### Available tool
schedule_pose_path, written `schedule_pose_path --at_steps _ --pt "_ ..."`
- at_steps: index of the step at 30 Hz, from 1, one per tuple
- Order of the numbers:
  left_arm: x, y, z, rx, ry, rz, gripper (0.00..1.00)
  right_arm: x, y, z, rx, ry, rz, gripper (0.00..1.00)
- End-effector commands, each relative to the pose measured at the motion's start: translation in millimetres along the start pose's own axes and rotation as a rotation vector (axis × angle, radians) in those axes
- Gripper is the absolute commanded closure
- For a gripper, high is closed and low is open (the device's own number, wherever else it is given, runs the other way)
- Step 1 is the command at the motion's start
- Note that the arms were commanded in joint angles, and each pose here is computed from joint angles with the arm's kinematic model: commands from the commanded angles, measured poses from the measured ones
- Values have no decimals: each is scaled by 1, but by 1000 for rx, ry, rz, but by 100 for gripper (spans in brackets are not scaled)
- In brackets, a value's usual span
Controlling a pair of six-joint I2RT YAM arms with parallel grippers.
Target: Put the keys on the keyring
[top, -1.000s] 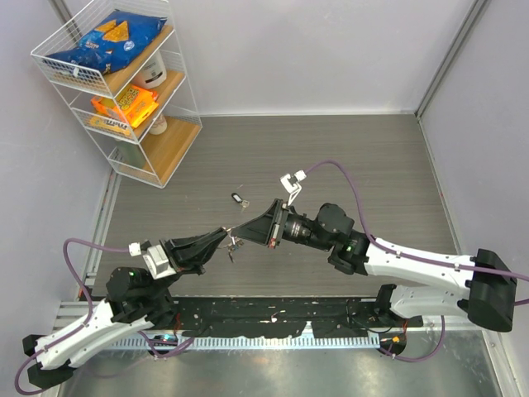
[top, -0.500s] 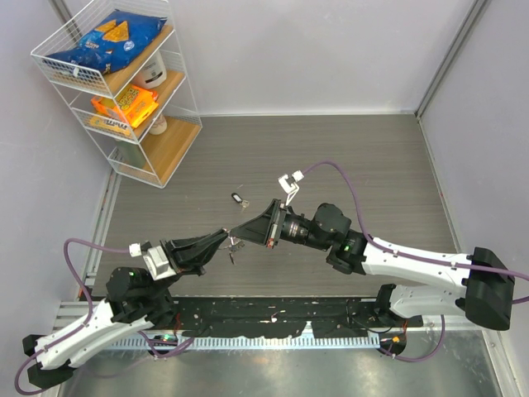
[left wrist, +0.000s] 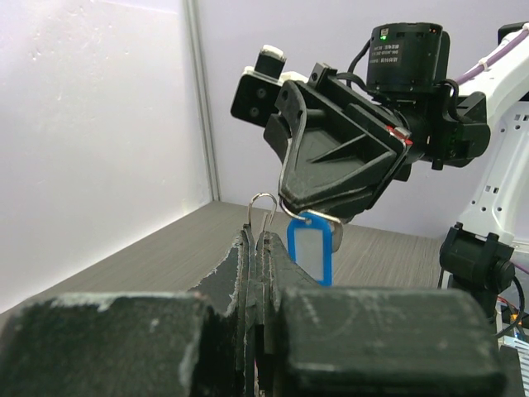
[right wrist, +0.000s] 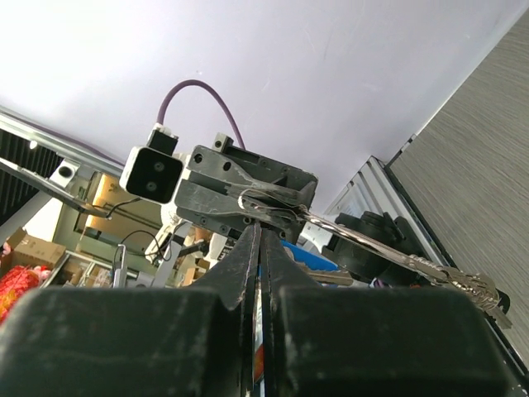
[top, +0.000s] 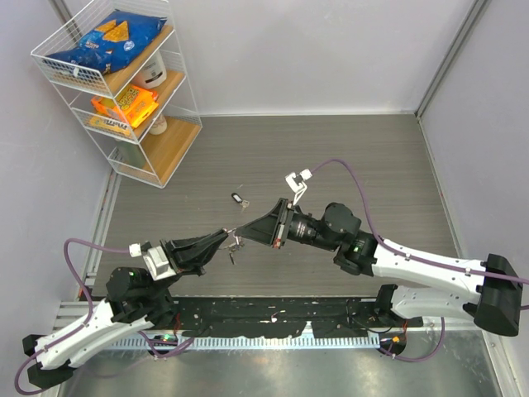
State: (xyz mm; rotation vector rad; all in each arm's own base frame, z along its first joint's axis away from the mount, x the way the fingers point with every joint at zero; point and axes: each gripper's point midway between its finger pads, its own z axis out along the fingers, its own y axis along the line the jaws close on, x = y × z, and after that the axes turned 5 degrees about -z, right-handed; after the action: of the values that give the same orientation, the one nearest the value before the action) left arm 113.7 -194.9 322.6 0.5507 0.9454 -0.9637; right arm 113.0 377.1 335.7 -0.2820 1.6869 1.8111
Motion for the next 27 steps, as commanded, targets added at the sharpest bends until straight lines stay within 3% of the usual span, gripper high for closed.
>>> schedule_pose_path --at_steps 1,27 --pt "-17 0 3 0 -65 8 100 -22 30 -1 -62 -58 -37 94" --pt "-17 1 3 -3 -68 10 100 -15 33 19 -107 -23 43 94"
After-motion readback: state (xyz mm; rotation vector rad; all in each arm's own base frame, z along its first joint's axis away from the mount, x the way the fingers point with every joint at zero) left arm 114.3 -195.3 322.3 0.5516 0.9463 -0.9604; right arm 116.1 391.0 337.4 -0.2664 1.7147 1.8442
